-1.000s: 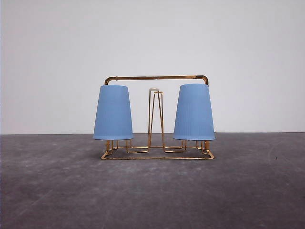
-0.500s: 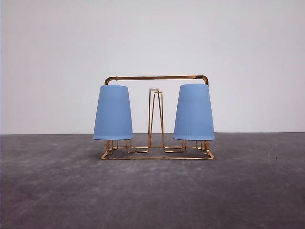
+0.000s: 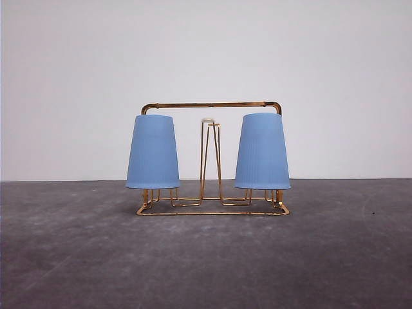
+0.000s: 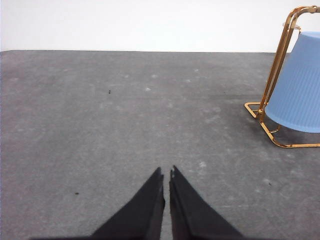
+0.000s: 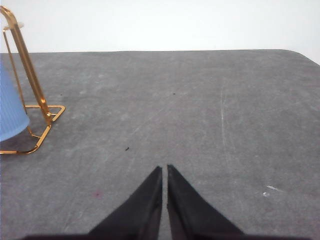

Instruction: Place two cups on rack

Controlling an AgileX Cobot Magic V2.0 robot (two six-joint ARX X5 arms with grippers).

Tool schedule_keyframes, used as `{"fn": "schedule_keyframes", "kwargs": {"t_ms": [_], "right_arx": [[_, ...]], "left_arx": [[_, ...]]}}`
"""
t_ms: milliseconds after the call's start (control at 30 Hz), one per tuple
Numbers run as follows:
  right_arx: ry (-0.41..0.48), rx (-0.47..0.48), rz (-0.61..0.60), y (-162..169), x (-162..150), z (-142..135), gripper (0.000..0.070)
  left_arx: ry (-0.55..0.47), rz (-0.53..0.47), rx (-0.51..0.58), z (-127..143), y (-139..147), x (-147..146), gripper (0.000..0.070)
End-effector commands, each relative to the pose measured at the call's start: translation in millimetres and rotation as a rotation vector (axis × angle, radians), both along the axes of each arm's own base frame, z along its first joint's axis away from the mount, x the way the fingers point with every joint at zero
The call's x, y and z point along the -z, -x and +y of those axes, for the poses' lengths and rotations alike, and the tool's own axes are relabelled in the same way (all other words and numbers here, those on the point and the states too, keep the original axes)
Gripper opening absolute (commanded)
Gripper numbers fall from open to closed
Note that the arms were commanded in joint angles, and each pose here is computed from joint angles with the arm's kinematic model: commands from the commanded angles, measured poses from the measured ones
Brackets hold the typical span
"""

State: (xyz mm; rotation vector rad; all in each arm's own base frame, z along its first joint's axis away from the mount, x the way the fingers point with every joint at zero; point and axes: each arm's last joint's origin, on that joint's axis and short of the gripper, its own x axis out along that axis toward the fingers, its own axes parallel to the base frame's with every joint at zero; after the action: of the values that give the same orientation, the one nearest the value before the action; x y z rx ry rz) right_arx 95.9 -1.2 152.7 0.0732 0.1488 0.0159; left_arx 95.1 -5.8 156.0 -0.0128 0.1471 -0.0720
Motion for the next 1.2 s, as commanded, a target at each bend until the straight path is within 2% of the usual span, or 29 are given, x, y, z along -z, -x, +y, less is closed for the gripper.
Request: {"fn": "schedule_keyframes", "kwargs": {"t_ms": [0,1167], "right_arx": [[-0.009,0.007,-0.007,-0.3,-0.2,-0.3,0.0014],[-0.009,0.008,-0.007,-0.3,-0.2,-0.3,0.0013]], "left_arx": [[-0.004,0.005,-0.002,0.0,-0.9,4.0,0.0000],[-0.004,0.005,-0.002,0.0,-0.9,4.0,0.0000]]}}
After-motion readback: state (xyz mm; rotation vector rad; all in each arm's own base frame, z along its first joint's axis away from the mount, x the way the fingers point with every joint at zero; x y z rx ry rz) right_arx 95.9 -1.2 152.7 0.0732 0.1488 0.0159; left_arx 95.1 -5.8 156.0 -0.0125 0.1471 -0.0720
